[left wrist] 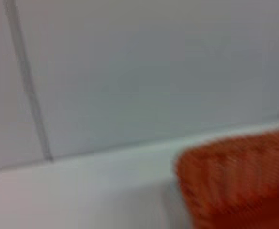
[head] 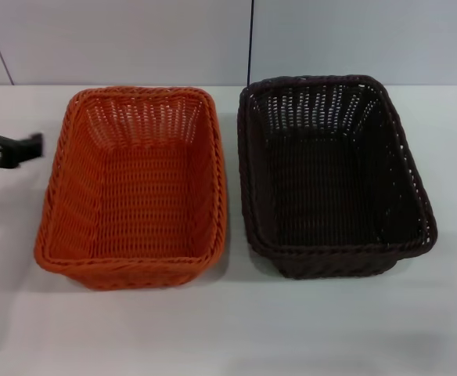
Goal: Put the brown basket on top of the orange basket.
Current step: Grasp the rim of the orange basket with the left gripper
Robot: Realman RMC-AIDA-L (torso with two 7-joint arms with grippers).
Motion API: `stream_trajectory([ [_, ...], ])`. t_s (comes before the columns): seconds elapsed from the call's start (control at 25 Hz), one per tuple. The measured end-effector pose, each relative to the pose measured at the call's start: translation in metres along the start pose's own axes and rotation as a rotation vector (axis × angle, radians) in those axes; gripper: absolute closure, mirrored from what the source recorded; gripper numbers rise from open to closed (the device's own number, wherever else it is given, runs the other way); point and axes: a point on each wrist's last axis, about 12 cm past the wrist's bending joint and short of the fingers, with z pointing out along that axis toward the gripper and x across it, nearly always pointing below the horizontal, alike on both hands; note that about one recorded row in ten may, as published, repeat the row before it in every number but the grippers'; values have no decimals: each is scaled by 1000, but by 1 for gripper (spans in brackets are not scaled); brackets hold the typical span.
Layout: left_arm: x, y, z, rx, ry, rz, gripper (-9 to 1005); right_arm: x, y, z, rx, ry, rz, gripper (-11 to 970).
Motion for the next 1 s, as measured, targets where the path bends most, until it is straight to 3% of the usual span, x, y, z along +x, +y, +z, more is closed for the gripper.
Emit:
stream_trajectory([
  [0.24, -8, -20, 14, 96, 147, 47, 237, 2, 1, -3, -6, 11, -1, 237],
  [1.0, -1, -28, 50, 117, 277, 80, 254, 3, 0, -6, -10, 19, -5, 237],
])
